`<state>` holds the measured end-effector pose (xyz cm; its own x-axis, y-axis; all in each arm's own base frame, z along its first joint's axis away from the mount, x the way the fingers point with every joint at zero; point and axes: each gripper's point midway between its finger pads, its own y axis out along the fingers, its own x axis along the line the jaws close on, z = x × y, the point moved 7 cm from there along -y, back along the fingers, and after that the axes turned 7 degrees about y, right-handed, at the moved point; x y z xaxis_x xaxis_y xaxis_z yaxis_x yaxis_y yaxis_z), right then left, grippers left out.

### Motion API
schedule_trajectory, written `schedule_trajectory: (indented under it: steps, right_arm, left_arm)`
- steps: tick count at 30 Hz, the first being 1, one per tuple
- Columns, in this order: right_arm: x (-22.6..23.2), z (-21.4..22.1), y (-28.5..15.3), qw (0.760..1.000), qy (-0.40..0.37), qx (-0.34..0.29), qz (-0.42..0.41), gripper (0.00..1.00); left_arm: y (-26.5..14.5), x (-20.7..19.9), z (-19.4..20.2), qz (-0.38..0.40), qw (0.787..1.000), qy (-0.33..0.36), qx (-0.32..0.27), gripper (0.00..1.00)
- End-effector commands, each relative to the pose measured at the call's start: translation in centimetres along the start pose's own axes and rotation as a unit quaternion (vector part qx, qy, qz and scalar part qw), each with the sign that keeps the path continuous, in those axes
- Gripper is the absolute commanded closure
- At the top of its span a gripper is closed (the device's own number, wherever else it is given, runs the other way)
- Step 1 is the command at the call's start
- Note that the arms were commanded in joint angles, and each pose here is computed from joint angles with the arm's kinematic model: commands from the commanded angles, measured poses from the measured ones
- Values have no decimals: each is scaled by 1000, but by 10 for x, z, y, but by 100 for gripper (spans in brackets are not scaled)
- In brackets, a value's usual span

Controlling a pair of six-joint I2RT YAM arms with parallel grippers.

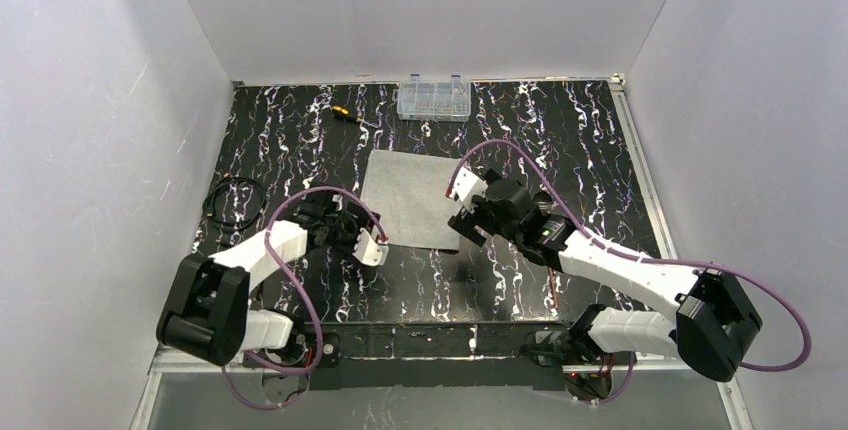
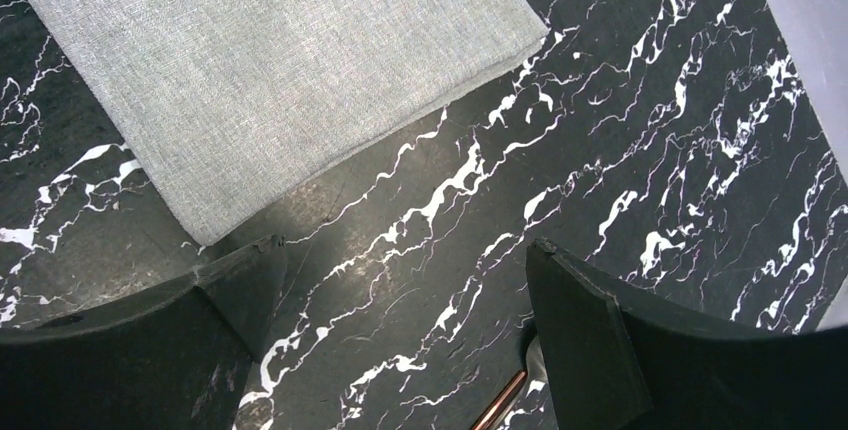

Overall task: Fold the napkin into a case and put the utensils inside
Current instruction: Pick up the lower triangle-folded napkin from the center of the board.

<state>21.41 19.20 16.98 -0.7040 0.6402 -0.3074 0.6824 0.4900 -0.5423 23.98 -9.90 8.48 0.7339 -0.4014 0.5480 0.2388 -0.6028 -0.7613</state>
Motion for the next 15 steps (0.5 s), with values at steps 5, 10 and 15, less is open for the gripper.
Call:
schedule_trajectory:
  steps: [5,10,15]
  right_arm:
    - [3,-22,6,998,-19,-50,-25,1]
    - [17,-19,14,995,-29,-46,-82,1]
    - [25,-10,20,992,-40,-37,-111,1]
  left_arm:
    - [12,10,13,77,995,56,1,45]
    - [15,3,14,108,994,27,-1,60]
    - [16,9,17,116,993,-27,4,95]
